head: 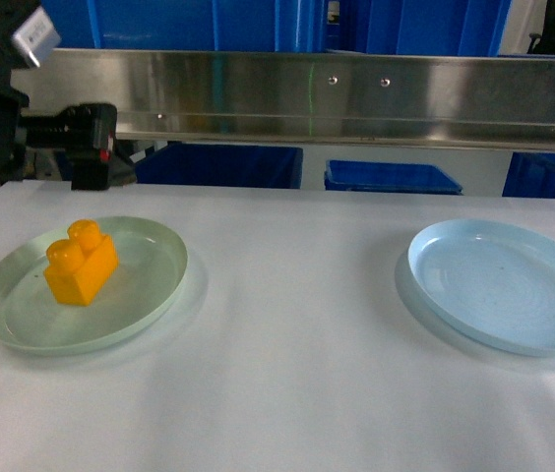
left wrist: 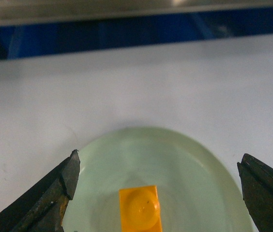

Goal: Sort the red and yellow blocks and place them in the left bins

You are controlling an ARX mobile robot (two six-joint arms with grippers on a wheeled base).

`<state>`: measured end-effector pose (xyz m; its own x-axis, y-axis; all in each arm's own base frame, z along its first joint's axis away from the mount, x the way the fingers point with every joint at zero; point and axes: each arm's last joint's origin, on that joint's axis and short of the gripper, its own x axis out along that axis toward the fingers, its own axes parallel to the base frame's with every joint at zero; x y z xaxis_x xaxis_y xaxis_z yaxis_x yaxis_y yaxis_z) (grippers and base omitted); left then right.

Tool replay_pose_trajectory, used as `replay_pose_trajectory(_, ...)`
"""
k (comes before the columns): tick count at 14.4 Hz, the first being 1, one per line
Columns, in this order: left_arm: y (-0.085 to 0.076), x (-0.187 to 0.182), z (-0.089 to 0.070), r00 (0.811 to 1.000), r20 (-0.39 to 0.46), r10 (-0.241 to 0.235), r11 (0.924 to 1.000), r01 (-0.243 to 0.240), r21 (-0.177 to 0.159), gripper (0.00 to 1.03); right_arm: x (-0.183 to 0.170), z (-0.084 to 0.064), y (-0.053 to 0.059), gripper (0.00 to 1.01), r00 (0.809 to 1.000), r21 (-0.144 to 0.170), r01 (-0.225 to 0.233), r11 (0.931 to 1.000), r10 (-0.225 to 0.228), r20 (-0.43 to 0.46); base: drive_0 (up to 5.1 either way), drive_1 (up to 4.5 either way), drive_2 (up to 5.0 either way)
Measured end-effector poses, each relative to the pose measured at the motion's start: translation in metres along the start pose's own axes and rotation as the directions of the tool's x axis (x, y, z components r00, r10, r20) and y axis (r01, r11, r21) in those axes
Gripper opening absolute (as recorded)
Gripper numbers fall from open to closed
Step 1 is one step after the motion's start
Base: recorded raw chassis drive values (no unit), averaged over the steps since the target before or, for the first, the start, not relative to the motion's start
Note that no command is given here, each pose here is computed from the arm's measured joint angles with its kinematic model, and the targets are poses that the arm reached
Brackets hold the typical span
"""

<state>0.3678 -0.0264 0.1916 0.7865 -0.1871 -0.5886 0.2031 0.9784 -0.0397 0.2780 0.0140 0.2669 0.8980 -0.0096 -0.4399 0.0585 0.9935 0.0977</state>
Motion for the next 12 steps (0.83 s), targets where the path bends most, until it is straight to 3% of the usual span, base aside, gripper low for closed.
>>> replay_pose_trajectory(5,0.004,0.014,-0.016,0.996,-0.087,0.013,0.9998,-0.014,-0.015,0.98,0.0,0.0,0.0,0.27,1.0,0.0,0.0,1.0,0.0,0.0,0.0,0.0,0.0)
replay_pose_trajectory(7,0.011,0.024,-0.033,0.985,-0.17,0.026,0.9989,-0.032,-0.035,0.98,0.0,0.0,0.0,0.27,1.0,0.0,0.0,1.0,0.0,0.0,0.0,0.0,0.0)
replay_pose_trajectory(9,0.014,0.024,-0.035,0.984,-0.171,0.046,0.9979,-0.053,-0.038,0.98,0.0,0.0,0.0,0.27,1.0,0.0,0.0,1.0,0.0,0.0,0.0,0.0,0.0)
replay_pose_trajectory(12,0.007,0.028,-0.038,0.983,-0.18,0.028,0.9991,-0.033,-0.027,0.98,0.0,0.0,0.0,0.27,1.0,0.0,0.0,1.0,0.0,-0.001,0.0,0.0,0.0)
